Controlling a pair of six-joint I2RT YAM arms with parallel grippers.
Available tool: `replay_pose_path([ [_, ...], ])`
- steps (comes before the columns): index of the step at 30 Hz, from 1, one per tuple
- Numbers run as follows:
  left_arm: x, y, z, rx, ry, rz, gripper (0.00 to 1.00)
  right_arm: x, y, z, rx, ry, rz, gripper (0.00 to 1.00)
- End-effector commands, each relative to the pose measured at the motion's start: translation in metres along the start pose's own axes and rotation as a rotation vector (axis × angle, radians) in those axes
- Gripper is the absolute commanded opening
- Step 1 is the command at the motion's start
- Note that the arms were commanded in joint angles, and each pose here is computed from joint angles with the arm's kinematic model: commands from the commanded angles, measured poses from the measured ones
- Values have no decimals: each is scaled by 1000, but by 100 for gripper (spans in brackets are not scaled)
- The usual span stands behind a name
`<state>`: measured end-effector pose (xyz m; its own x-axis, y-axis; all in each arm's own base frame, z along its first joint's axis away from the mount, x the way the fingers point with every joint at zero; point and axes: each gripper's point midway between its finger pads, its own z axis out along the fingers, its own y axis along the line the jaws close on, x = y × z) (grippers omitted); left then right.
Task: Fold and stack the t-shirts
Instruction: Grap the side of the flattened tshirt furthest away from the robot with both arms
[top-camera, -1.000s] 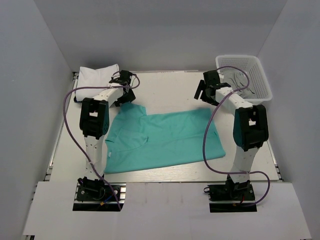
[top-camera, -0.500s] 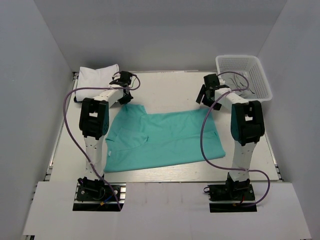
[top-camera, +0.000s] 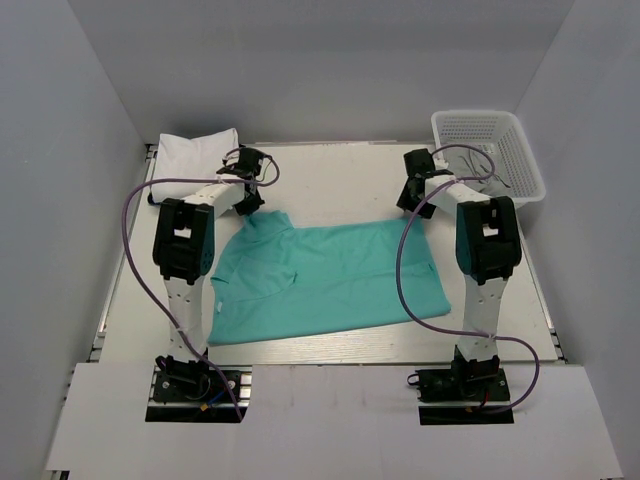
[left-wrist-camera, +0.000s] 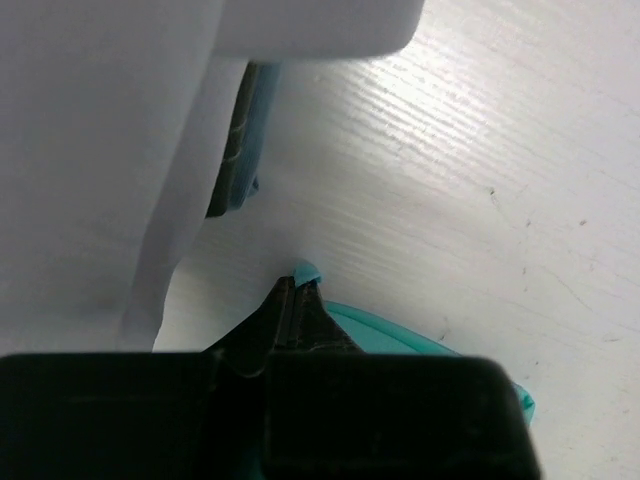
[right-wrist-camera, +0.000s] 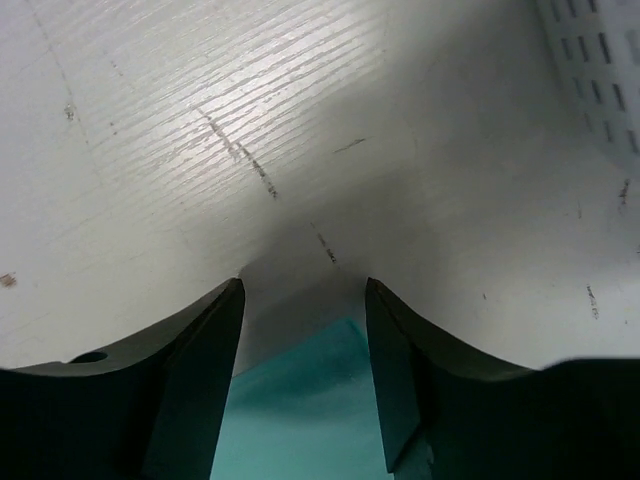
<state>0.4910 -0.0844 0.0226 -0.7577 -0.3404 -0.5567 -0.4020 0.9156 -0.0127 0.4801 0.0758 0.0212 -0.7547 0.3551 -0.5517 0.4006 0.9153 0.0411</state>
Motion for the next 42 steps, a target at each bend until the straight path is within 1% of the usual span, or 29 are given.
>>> replay_pose_path([
  [1, -18, 0, -30, 29, -53, -11, 0, 5, -6, 3, 30, 13, 25, 56],
  [2, -14, 2, -29, 23, -44, -7, 0, 11, -8, 1, 30, 21, 24, 50],
  [3, -16, 0, -32, 38, -45, -10, 0, 12, -9, 1, 28, 20, 25, 41],
  [5, -17, -4, -38, 49, -53, -6, 0, 12, -12, -3, 37, 8, 31, 27],
  [6, -13, -4, -36, 52, -41, -3, 0, 5, -11, -10, 26, -11, 38, 10],
  [7, -16, -5, -40, 58, -49, -6, 0, 5, -12, -12, 31, -14, 38, 0],
  [10, -17, -5, -47, 74, -57, -20, 0, -2, -15, -21, 35, -43, 40, 0],
  [12, -14, -4, -51, 83, -52, -20, 0, -5, -15, -24, 33, -53, 31, 14],
  [13, -15, -3, -53, 88, -59, -23, 0, -5, -17, -23, 34, -52, 29, 28],
  [16, -9, 0, -53, 82, -49, -19, 0, -2, -19, -18, 44, -39, 18, 57],
  [18, -5, 0, -52, 89, -35, -15, 0, -3, -18, -15, 44, -37, 6, 67],
  [19, -7, -2, -52, 94, -43, -19, 0, -2, -14, -15, 42, -30, -2, 70],
  [21, -6, -3, -52, 102, -38, -18, 0, -8, -11, -18, 41, -32, 6, 70],
  [24, -3, -2, -51, 97, -30, -25, 0, 8, -20, -23, 62, 19, 14, 70],
  [26, -2, -2, -51, 97, -30, -25, 0, 17, -21, -27, 42, 36, 23, 70],
  [29, -5, -2, -54, 102, -38, -28, 0, 29, -19, -25, 9, 50, 32, 64],
  [31, -5, -2, -54, 102, -38, -28, 0, 34, -17, -23, 2, 65, 27, 64],
  [32, -5, -2, -54, 102, -38, -28, 0, 34, -17, -21, 8, 68, 24, 60],
  [33, -5, -2, -54, 102, -38, -28, 0, 34, -15, -20, 5, 70, 21, 48],
  [35, -2, 0, -53, 97, -30, -25, 0, 34, -14, -19, 7, 73, 20, 29],
  [36, -4, -1, -56, 102, -38, -28, 0, 31, -13, -20, 7, 64, 20, 16],
  [38, -3, -2, -56, 110, -33, -27, 0, 23, -16, -23, 21, 38, 32, 6],
  [39, -6, -2, -59, 115, -40, -30, 0, 20, -14, -25, 17, 22, 29, 0],
  [42, -11, -3, -66, 124, -54, -36, 0, 12, -13, -33, 8, -7, 23, 0],
])
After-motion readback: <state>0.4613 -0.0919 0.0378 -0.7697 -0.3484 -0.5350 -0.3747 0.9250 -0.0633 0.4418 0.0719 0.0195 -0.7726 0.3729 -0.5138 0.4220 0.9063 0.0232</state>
